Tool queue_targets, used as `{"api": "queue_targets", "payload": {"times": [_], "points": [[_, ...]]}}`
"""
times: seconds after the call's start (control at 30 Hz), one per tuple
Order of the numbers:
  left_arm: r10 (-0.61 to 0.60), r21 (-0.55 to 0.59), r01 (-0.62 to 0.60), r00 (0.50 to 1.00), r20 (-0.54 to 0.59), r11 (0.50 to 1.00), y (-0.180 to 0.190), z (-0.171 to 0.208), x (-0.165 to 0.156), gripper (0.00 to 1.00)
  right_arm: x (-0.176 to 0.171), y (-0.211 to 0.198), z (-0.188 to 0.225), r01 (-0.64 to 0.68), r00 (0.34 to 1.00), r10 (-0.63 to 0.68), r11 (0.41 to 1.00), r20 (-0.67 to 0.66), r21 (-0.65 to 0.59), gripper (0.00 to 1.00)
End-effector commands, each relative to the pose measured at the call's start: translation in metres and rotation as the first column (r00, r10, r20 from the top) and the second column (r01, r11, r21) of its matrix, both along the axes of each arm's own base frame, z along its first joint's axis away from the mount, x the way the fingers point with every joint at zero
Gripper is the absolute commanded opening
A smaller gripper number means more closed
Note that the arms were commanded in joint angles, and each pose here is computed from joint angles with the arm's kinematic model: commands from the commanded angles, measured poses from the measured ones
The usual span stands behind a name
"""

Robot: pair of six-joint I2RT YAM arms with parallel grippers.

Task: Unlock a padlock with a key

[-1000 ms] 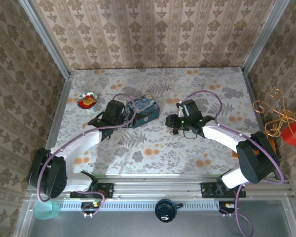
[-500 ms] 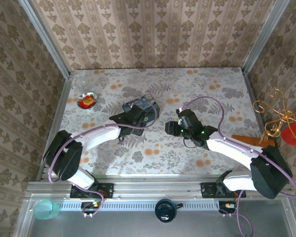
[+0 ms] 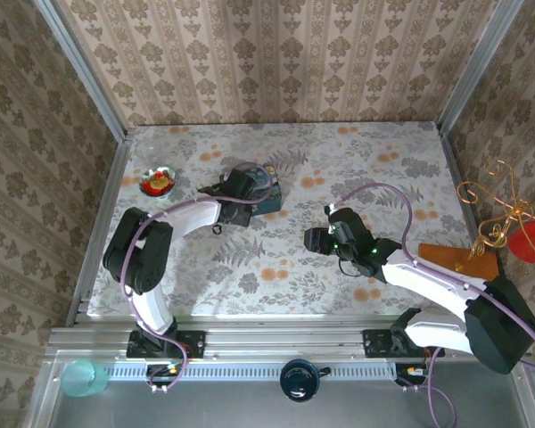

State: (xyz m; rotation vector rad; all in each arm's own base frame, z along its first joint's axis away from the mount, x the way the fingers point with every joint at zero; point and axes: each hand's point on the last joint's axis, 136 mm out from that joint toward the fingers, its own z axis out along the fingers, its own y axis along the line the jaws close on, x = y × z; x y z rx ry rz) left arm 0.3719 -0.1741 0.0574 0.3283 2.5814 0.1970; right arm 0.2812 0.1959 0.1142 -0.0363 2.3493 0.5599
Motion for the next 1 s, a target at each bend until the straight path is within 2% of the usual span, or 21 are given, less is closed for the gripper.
{"api": "queue_targets", "payload": {"times": [0.0, 0.13, 0.23, 0.3, 0.37, 0.43, 0.53, 0.73, 0.87, 0.97], "points": [[0.007, -0.094, -0.004, 0.999, 0.037, 0.996, -0.016, 0.017, 0.009, 0.89, -0.001, -0.011, 0.006, -0.005, 0.999, 0.009, 0.997, 0.053, -0.076, 0.58], [-0.003, -0.139, 0.019, 0.993, 0.118, 0.99, -0.014, 0.038, -0.001, 0.91, 0.003, -0.026, 0.017, 0.009, 0.994, 0.008, 0.988, 0.109, -0.156, 0.59], [0.017, -0.131, 0.014, 0.974, 0.227, 0.991, 0.004, 0.059, -0.014, 0.92, 0.011, -0.046, 0.025, 0.049, 0.987, -0.008, 0.967, 0.162, -0.249, 0.61], [0.019, -0.138, 0.022, 0.956, 0.292, 0.99, 0.015, 0.07, -0.024, 1.0, 0.02, -0.067, 0.032, 0.135, 0.973, -0.062, 0.934, 0.221, -0.331, 0.7], [0.035, -0.136, 0.015, 0.932, 0.362, 0.991, 0.03, 0.085, -0.033, 1.0, 0.029, -0.087, 0.041, 0.224, 0.946, -0.1, 0.89, 0.309, -0.396, 0.85], [0.072, -0.118, -0.024, 0.9, 0.429, 0.993, 0.048, 0.097, -0.038, 1.0, 0.035, -0.104, 0.048, 0.303, 0.915, -0.131, 0.846, 0.381, -0.439, 0.95], [0.127, -0.094, -0.091, 0.843, 0.523, 0.991, 0.076, 0.115, -0.044, 1.0, 0.044, -0.116, 0.049, 0.336, 0.894, -0.115, 0.812, 0.434, -0.478, 0.96], [0.09, -0.008, -0.111, 0.752, 0.654, 0.994, 0.106, 0.134, -0.044, 1.0, 0.055, -0.149, 0.053, 0.45, 0.861, -0.21, 0.738, 0.463, -0.502, 0.99], [0.112, 0.013, -0.162, 0.735, 0.669, 0.987, 0.131, 0.129, -0.039, 1.0, 0.061, -0.162, 0.046, 0.484, 0.85, -0.234, 0.701, 0.472, -0.524, 1.0], [0.146, 0.016, -0.208, 0.738, 0.659, 0.978, 0.152, 0.111, -0.032, 1.0, 0.066, -0.166, 0.036, 0.486, 0.846, -0.237, 0.712, 0.478, -0.506, 0.99]]}}
